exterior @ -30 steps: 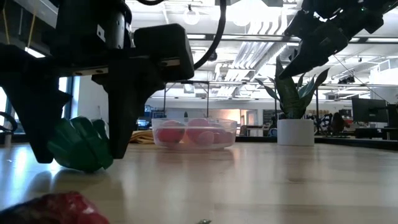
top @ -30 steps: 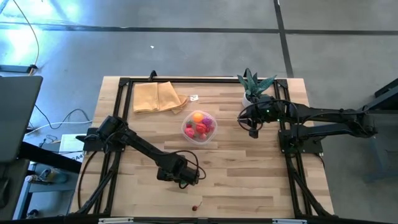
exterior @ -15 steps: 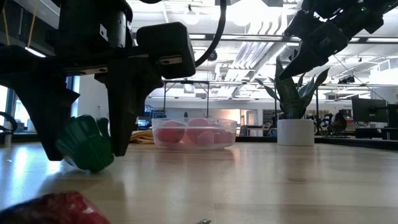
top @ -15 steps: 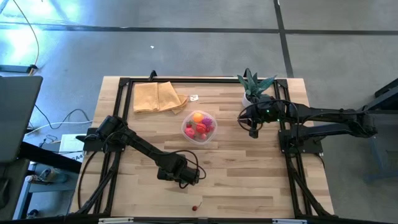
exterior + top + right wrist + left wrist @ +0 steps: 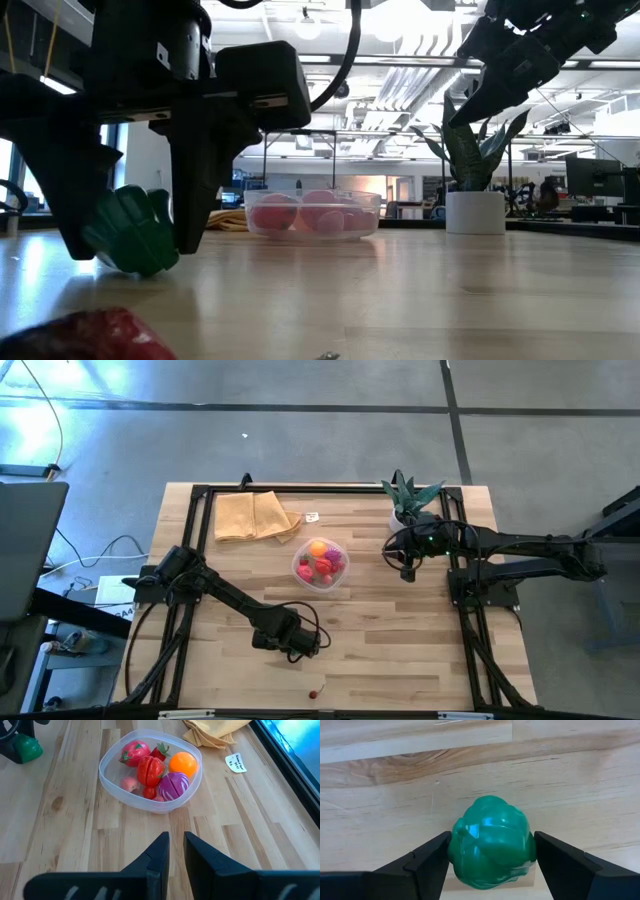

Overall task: Pick and placing Produce into tupperware
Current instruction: Put the bell pepper into the transparent bin

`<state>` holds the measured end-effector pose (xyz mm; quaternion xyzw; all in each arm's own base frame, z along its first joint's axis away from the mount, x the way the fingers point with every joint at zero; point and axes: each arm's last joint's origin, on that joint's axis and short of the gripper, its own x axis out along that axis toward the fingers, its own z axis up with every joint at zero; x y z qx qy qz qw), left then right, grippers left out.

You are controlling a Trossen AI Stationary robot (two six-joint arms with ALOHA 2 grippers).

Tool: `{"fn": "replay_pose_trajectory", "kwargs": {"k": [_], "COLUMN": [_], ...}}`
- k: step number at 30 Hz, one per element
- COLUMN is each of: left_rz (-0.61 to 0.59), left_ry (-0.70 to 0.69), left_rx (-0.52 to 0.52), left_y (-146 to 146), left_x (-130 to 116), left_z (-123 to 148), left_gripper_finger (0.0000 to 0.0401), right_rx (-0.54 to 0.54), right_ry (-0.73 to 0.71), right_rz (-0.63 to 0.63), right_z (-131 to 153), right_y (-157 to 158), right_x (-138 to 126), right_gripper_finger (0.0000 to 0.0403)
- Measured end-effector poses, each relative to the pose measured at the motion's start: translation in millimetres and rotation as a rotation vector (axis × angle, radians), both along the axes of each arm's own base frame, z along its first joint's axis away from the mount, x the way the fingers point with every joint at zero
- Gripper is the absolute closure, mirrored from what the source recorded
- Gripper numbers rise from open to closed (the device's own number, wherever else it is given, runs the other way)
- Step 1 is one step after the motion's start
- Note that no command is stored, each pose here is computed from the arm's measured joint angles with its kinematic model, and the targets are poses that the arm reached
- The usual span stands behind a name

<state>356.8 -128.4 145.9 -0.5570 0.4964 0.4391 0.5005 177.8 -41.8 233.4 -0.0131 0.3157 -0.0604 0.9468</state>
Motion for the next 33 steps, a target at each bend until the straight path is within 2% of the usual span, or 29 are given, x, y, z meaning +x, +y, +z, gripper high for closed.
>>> {"fn": "replay_pose_trajectory", "kwargs": {"k": [5, 15, 25, 33], "left_rz": [0.017, 0.091, 0.350, 0.491], "left_ry": [-0.006, -0.033, -0.035, -0.029], "left_rx": [0.017, 0.062, 0.031, -0.002], "left_y": [0.4, 0.5, -5.1, -8.6], "left_x": [0.3, 5.4, 6.9, 6.6], "left_z": [0.0, 8.8, 14.0, 14.2], "left_gripper_finger": [0.0130, 0.0060, 0.0061, 0.0061], "right_rx": [0.000, 0.000, 0.000, 0.000], "right_ry": [0.000, 0.000, 0.000, 0.000], "right_rz": [0.000, 0.000, 0.000, 0.000], "right_z": [0.0, 0.0, 0.0, 0.0], "right_y": [0.0, 0.0, 0.0, 0.0], "right_x": [0.0, 0.0, 0.0, 0.0], "right_gripper_finger": [0.0357, 0.0357, 0.0357, 0.0357]}}
